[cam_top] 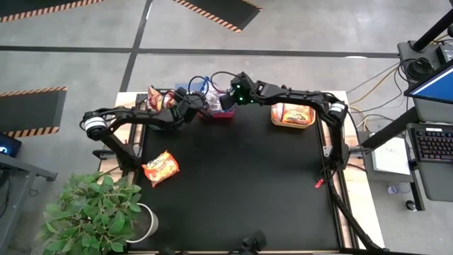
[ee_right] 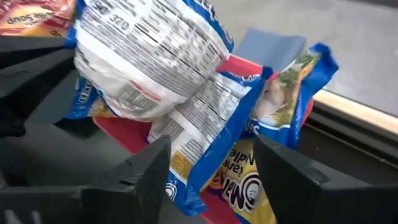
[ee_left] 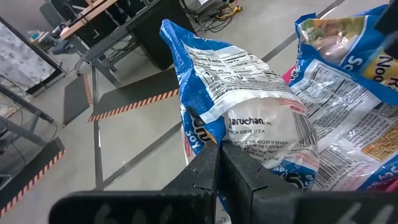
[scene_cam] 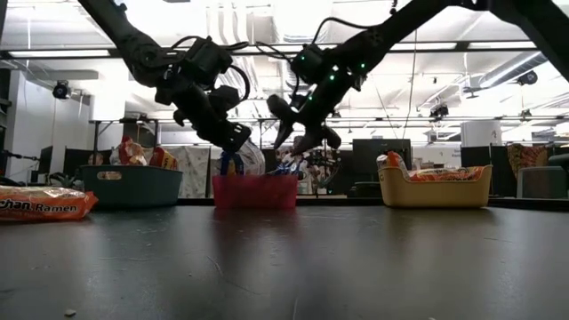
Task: Sort Maruchan noodles
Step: Put the blue noodle pack into the pink bin
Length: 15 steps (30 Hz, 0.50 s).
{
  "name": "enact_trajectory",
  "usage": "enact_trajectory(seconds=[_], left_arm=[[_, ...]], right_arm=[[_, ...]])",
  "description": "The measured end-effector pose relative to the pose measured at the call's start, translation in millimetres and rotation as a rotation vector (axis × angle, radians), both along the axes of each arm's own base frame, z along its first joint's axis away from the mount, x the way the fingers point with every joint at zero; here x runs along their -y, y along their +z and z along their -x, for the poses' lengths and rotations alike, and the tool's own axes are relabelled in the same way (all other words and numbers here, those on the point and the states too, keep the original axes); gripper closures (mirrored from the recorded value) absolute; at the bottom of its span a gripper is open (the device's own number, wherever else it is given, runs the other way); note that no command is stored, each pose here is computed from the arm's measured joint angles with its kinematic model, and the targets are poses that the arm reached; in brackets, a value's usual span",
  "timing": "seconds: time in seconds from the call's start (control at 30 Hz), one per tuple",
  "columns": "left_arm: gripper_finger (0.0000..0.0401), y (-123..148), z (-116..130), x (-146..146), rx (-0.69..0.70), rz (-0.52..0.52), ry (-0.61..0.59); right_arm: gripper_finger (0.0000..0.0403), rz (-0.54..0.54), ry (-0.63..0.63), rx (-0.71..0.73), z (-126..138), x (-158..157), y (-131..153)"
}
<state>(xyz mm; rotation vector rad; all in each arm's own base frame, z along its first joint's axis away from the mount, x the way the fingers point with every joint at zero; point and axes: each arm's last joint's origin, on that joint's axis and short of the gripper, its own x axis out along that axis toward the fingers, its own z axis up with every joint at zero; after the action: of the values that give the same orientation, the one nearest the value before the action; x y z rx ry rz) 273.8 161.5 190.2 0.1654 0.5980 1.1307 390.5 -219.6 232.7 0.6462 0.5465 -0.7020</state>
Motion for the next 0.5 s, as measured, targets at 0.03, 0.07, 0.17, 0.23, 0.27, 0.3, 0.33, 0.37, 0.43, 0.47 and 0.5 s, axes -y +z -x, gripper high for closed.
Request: enact_trajectory(seconds=[0.03, 0.07, 0.17, 0.23, 0.27, 0.3, 0.33, 0.37, 0.43, 0.47, 0.5], left_arm=[[0.0401, 0.0, 0.1, -0.1, -0.004, -0.001, -0.001], [0.0401, 0.0, 0.1, -0.1, -0.005, -0.002, -0.002], [0.0401, 0.2, -0.1, -0.1, -0.003, -0.003, -0.002], [0.0401, 0.1, 0.0, -0.1, -0.003, -0.002, -0.002], [0.0401, 0.1, 0.0, -0.1, -0.003, -0.002, -0.002], [0.0401, 0.1, 0.0, -0.1, -0.004, -0.002, -0.002], [0.0401, 0.1, -0.1, -0.1, -0.003, -0.002, -0.003], [0.0401, 0.3, -0.1, 0.0, -0.003, -0.002, -0.003], [0.0401, 0.1, -0.1, 0.0, -0.003, -0.001, -0.005], [0.0401, 0.1, -0.2, 0.0, -0.002, 0.0, -0.008], [0.0401, 0.0, -0.4, 0.1, -0.001, 0.003, -0.014]], right_arm=[[0.0182, -0.007, -0.004, -0.001, -1.0, 0.4, -2.8], [0.0175, -0.013, -0.008, -0.001, -1.9, 0.8, -5.2], [0.0161, -0.043, -0.017, -0.01, -4.6, 1.9, -15.6], [0.0156, -0.063, -0.017, -0.014, -7.0, 2.7, -23.7], [0.0155, -0.07, -0.019, -0.018, -8.1, 3.1, -27.4], [0.0154, -0.076, -0.023, -0.02, -9.2, 3.2, -30.8], [0.0154, -0.08, -0.025, -0.02, -10.4, 3.6, -34.0], [0.0155, -0.082, -0.026, -0.021, -11.5, 4.2, -37.3], [0.0159, -0.081, -0.024, -0.017, -13.7, 5.3, -42.4], [0.0162, -0.081, -0.021, -0.014, -14.1, 5.4, -42.6], [0.0166, -0.08, -0.021, -0.012, -14.4, 5.5, -42.8]])
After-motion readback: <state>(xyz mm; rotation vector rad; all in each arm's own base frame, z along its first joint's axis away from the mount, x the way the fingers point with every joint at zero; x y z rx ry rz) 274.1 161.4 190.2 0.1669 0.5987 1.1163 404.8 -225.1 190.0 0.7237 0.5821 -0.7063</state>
